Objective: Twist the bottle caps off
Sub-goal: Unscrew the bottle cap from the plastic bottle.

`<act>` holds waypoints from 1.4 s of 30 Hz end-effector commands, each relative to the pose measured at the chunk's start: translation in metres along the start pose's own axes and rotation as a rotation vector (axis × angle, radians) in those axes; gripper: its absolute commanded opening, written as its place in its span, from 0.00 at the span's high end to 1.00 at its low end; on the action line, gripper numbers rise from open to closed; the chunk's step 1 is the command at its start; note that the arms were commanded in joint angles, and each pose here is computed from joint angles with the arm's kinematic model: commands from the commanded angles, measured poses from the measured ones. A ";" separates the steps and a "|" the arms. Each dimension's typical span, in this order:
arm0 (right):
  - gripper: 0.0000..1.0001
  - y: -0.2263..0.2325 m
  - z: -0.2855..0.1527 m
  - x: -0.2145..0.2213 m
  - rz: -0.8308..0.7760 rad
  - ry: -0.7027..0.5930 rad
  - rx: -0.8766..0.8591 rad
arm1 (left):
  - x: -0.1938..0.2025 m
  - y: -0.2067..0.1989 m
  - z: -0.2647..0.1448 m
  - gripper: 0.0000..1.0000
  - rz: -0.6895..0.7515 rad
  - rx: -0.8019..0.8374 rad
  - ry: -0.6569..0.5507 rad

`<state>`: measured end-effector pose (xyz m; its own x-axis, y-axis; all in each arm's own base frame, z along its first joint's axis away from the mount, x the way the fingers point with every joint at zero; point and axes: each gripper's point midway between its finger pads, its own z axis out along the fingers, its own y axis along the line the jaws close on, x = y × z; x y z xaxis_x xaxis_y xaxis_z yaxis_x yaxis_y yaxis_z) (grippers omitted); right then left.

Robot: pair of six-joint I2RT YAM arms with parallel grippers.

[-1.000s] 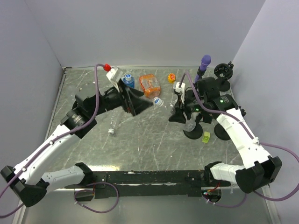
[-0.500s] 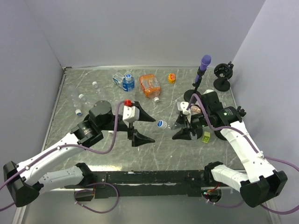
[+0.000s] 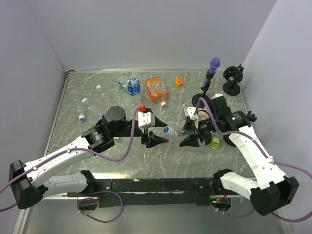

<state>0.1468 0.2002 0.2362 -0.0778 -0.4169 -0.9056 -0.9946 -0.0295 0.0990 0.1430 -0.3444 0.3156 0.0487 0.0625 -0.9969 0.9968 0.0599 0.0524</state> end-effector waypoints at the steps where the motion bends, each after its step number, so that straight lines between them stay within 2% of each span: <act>1: 1.00 0.002 0.003 -0.006 -0.044 -0.032 -0.026 | -0.031 0.004 0.004 0.43 0.038 -0.011 -0.074; 3: 1.00 0.002 0.003 -0.005 -0.041 -0.031 -0.026 | -0.029 0.004 0.005 0.52 0.014 -0.009 -0.073; 5: 1.00 0.002 0.003 -0.004 -0.039 -0.029 -0.024 | -0.028 0.003 0.006 0.56 -0.007 -0.005 -0.076; 9: 1.00 0.000 0.004 -0.003 -0.036 -0.023 -0.022 | -0.032 0.002 0.005 0.56 -0.040 -0.012 -0.100; 14: 1.00 -0.001 0.004 -0.003 -0.034 -0.020 -0.020 | -0.037 0.005 0.004 0.49 -0.051 -0.036 -0.125; 16: 1.00 -0.001 0.004 -0.003 -0.034 -0.020 -0.018 | -0.037 0.005 0.003 0.50 -0.051 -0.037 -0.125; 19: 1.00 -0.002 0.004 -0.003 -0.029 -0.018 -0.018 | -0.033 0.005 0.005 0.63 -0.055 -0.032 -0.108; 21: 1.00 -0.002 0.004 -0.003 -0.029 -0.018 -0.016 | -0.029 0.005 0.007 0.76 -0.065 -0.026 -0.090; 23: 1.00 -0.003 0.004 -0.003 -0.022 -0.016 -0.011 | -0.027 0.006 0.007 0.96 -0.078 -0.034 -0.075; 26: 1.00 -0.007 0.004 -0.004 -0.004 -0.012 0.008 | -0.024 0.009 0.006 0.99 -0.132 -0.065 -0.067; 29: 1.00 -0.016 0.003 -0.008 0.025 -0.014 0.047 | -0.023 0.023 0.006 0.99 -0.287 -0.172 -0.075; 33: 1.00 -0.027 0.000 -0.017 0.071 -0.026 0.090 | -0.023 0.041 0.007 0.99 -0.634 -0.332 -0.105; 37: 1.00 -0.037 -0.002 -0.021 0.104 -0.034 0.118 | -0.039 0.055 0.005 0.99 -0.981 -0.443 -0.216; 38: 1.00 -0.039 -0.003 -0.021 0.112 -0.032 0.126 | -0.033 0.058 0.005 0.99 -1.060 -0.486 -0.201; 40: 1.00 -0.045 -0.004 -0.020 0.123 -0.025 0.151 | -0.049 0.069 0.004 0.99 -1.170 -0.563 -0.211; 42: 1.00 -0.052 -0.004 -0.019 0.138 -0.021 0.175 | -0.050 0.075 0.010 0.99 -1.245 -0.610 -0.170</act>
<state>0.1755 0.2019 0.2293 -0.2581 -0.4247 -0.8678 -0.9657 0.1393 0.2191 0.2008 -0.3484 0.3270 -0.7146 -0.2803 -0.6409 0.4874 0.4577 -0.7436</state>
